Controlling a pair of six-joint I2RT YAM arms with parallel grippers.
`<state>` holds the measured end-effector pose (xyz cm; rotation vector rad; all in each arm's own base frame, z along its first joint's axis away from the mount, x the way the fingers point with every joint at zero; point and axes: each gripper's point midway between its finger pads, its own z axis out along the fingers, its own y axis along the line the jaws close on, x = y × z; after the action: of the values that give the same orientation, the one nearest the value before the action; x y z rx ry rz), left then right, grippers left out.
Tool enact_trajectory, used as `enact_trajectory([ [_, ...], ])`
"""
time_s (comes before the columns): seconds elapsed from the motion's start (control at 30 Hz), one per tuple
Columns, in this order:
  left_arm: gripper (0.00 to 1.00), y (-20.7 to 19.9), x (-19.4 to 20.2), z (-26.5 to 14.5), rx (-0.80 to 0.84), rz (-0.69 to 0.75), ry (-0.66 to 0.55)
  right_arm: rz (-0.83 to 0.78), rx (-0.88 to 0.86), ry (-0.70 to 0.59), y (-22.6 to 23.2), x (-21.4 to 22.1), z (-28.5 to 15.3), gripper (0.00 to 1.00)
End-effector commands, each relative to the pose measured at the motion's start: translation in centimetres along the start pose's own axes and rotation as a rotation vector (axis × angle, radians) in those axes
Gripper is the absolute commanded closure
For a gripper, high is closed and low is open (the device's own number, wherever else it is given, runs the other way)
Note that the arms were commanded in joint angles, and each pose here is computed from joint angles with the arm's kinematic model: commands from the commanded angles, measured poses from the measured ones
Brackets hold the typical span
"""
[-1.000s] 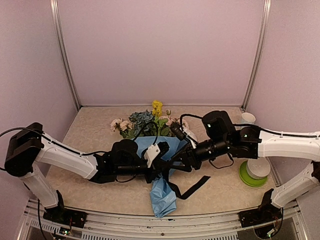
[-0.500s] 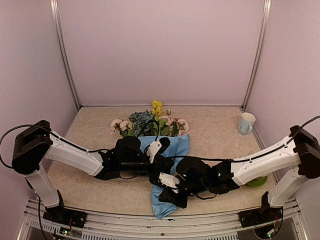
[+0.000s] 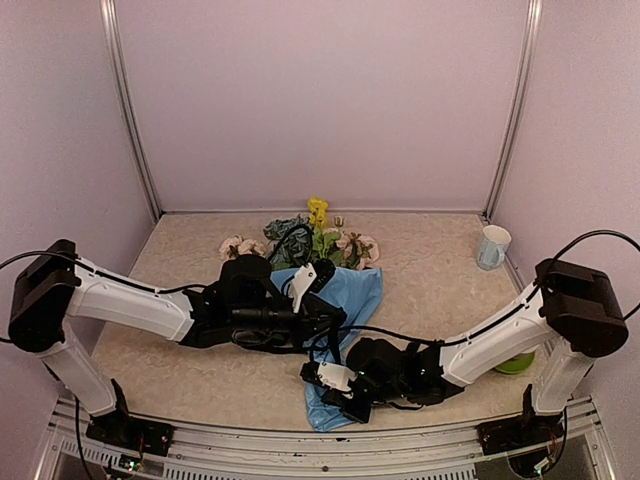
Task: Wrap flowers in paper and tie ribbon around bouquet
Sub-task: Pick up the center of the board from the right side of the ribbon.
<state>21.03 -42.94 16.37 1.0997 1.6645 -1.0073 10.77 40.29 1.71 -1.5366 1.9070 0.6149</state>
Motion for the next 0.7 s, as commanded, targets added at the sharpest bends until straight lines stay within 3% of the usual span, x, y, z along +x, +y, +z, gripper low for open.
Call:
enact_trajectory([
  [0.0,1.0,-2.2,-7.3,-1.9,0.053,0.083,-0.172,0.03,-0.032,0.213,1.0,7.8,0.6,0.95],
  [0.37,1.0,-5.5,-11.4,-4.7,0.062,0.163,-0.279,0.023,-0.048,0.235,1.3,8.3,0.9,0.95],
  [0.5,1.0,-3.5,-8.6,-3.6,0.01,0.129,-0.212,0.017,-0.035,0.215,1.0,7.1,0.6,0.93],
  [0.67,1.0,-0.8,-4.1,-2.0,-0.037,0.052,-0.127,0.004,-0.074,0.057,1.5,0.7,-1.6,0.86],
])
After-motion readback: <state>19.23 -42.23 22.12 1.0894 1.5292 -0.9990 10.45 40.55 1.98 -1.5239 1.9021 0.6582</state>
